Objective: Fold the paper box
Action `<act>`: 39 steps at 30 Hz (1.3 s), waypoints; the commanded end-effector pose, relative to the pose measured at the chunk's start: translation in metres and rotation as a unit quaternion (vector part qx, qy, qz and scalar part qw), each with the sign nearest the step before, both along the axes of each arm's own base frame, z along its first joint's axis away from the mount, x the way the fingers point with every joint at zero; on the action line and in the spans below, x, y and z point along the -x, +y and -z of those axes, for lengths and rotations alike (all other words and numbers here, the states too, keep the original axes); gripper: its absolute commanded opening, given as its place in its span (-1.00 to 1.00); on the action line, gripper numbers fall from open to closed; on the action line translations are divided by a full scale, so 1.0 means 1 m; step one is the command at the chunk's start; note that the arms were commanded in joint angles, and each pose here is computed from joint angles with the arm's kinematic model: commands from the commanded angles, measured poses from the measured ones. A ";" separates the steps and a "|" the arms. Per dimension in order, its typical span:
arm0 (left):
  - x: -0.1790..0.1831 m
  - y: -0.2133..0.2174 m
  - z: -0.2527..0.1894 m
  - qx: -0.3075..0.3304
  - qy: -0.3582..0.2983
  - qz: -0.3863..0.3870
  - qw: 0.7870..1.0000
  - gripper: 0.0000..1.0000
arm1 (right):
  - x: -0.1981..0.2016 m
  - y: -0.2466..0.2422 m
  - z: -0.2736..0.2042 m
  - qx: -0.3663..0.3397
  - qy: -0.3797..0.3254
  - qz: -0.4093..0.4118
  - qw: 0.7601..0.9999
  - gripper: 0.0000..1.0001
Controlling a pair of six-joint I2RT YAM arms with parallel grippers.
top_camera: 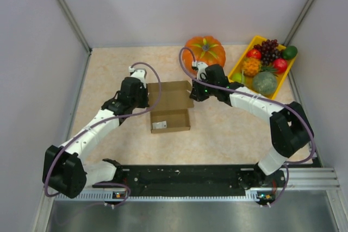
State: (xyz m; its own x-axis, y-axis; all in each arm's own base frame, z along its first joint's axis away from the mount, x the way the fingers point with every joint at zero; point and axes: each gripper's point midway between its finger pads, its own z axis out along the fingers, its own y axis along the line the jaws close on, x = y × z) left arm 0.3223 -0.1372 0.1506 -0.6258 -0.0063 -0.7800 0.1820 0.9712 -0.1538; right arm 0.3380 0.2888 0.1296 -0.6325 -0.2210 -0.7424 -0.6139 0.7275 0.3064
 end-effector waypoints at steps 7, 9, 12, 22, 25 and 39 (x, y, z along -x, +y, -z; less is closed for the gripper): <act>-0.014 0.003 -0.033 0.065 -0.089 -0.114 0.987 -1.00 | -0.006 0.006 -0.052 -0.020 -0.076 0.184 0.980 -1.00; -0.018 0.004 -0.037 0.072 -0.106 -0.147 0.981 -1.00 | -0.013 0.002 -0.055 -0.019 -0.098 0.222 0.970 -1.00; -0.025 0.001 -0.040 0.089 -0.117 -0.175 0.974 -1.00 | -0.023 0.000 -0.057 -0.026 -0.116 0.263 0.958 -1.00; -0.034 -0.013 -0.029 0.133 -0.163 -0.186 0.960 -1.00 | -0.025 0.003 -0.055 -0.036 -0.173 0.350 0.920 -1.00; -0.032 -0.017 -0.018 0.133 -0.157 -0.182 0.962 -1.00 | -0.020 0.005 -0.041 -0.032 -0.176 0.352 0.919 -1.00; 0.000 -0.026 0.013 0.149 -0.154 -0.138 0.967 -1.00 | 0.011 -0.007 -0.011 -0.045 -0.209 0.315 0.924 -1.00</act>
State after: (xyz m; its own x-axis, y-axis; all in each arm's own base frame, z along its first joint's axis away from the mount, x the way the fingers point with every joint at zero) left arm 0.3310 -0.1601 0.1390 -0.3149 -0.3636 -0.8767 -0.0208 0.9261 -0.3767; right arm 0.3362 0.2794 0.1326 -0.3091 0.1746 -0.9348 -0.1273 0.9665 0.2227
